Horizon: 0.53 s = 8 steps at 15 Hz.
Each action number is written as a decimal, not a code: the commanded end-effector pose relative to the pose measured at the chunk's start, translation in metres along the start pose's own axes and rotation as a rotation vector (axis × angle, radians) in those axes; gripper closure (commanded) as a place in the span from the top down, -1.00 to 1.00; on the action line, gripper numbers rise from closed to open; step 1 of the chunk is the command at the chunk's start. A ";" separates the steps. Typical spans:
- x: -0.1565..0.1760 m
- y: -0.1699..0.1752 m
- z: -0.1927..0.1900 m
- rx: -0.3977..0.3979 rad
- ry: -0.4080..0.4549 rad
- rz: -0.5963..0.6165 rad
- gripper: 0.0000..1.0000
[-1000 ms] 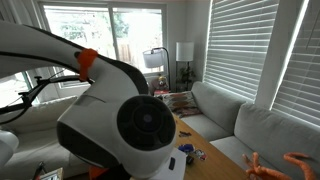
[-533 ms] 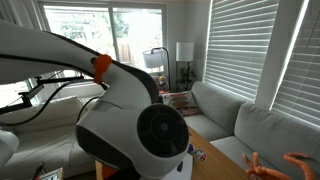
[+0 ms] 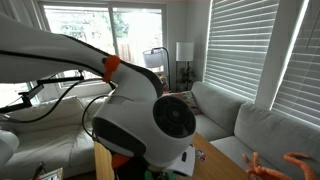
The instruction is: Open the green lunch box
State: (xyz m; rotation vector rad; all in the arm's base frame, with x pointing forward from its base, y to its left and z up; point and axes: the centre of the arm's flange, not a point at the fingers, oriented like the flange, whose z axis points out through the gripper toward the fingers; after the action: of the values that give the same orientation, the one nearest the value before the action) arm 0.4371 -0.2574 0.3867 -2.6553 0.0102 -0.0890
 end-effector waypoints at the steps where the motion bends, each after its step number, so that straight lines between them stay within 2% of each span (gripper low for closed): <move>1: 0.009 0.001 -0.002 -0.041 -0.030 0.020 0.38; 4: 0.014 -0.005 -0.008 -0.074 -0.037 0.020 0.20; 8: 0.019 -0.018 -0.012 -0.141 -0.075 0.007 0.12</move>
State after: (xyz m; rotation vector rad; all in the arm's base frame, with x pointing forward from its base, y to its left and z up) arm 0.4497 -0.2523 0.4003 -2.7369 0.0036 -0.0291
